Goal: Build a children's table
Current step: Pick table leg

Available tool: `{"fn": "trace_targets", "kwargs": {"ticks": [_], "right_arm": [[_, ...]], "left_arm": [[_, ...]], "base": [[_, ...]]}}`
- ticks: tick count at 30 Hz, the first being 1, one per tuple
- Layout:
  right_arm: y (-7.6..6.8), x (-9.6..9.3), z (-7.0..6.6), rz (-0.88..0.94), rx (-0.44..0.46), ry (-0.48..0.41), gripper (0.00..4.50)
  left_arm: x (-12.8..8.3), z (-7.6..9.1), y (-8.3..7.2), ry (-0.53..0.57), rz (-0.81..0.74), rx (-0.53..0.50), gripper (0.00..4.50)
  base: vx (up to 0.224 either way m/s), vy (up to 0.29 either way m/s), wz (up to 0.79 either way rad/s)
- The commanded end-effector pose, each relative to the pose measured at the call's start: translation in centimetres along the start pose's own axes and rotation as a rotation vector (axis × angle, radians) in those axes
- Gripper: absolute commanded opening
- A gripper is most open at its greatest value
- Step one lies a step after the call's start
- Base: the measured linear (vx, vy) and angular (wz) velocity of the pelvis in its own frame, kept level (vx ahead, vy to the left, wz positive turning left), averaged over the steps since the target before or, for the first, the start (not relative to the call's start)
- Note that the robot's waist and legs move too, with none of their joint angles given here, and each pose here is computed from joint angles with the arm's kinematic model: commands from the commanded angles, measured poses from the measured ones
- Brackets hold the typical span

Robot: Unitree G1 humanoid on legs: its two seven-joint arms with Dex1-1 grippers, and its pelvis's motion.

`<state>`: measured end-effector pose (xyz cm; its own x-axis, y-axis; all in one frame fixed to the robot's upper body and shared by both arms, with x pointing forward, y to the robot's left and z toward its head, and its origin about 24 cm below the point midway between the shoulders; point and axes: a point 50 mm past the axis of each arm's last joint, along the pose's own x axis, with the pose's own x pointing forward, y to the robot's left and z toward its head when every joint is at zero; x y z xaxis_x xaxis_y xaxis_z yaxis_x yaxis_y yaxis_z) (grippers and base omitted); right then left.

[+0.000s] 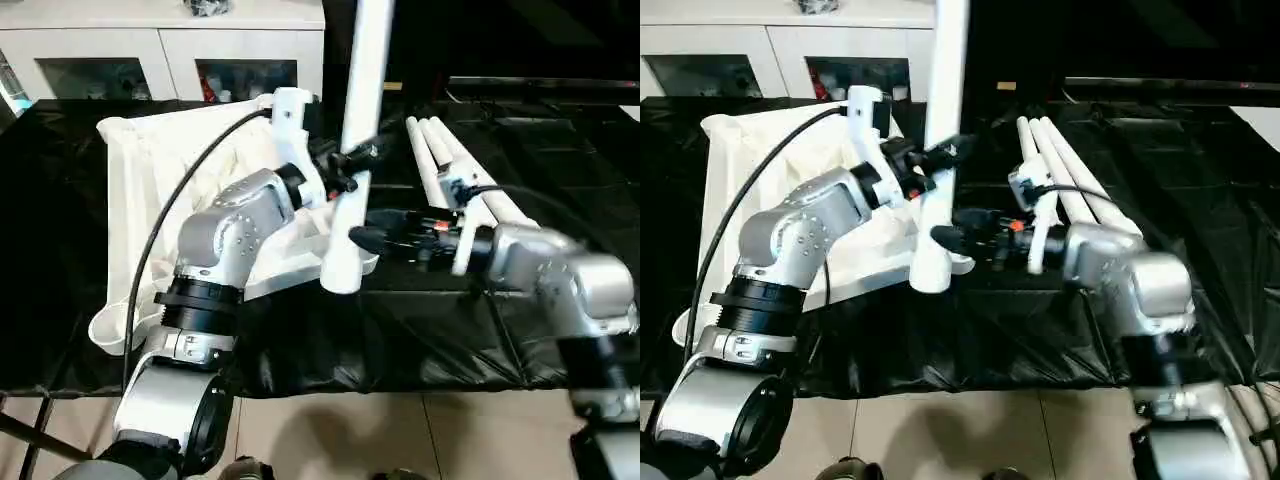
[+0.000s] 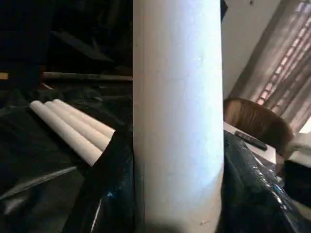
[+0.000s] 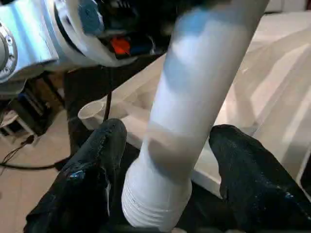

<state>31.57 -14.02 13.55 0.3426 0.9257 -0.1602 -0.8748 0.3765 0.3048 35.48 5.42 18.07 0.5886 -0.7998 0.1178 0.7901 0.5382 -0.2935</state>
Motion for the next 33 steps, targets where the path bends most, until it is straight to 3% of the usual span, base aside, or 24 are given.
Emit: {"fn": "trace_targets", "kwargs": {"ticks": [1, 13, 25, 33], "right_arm": [[0.0, 0.1, 0.4, 0.025, -0.004, 0.034, 3.10], [-0.2, 1.3, -0.5, 0.065, 0.033, 0.062, 3.10], [-0.4, 1.4, -0.2, 0.071, 0.051, 0.029, 3.10], [-0.4, 1.6, -0.4, 0.087, 0.062, 0.036, 2.33]], "left_arm": [[0.2, 0.6, -0.8, -0.008, -0.042, 0.026, 1.84], [0.5, 0.9, -2.3, -0.033, -0.142, -0.022, 1.84], [0.4, 0.8, -2.6, -0.027, -0.170, -0.039, 1.84], [0.3, 0.8, -2.6, -0.026, -0.167, -0.056, 1.84]], "base": [[0.000, 0.000, 0.00], [0.000, 0.000, 0.00], [0.000, 0.000, 0.00], [0.000, 0.000, 0.00]]}}
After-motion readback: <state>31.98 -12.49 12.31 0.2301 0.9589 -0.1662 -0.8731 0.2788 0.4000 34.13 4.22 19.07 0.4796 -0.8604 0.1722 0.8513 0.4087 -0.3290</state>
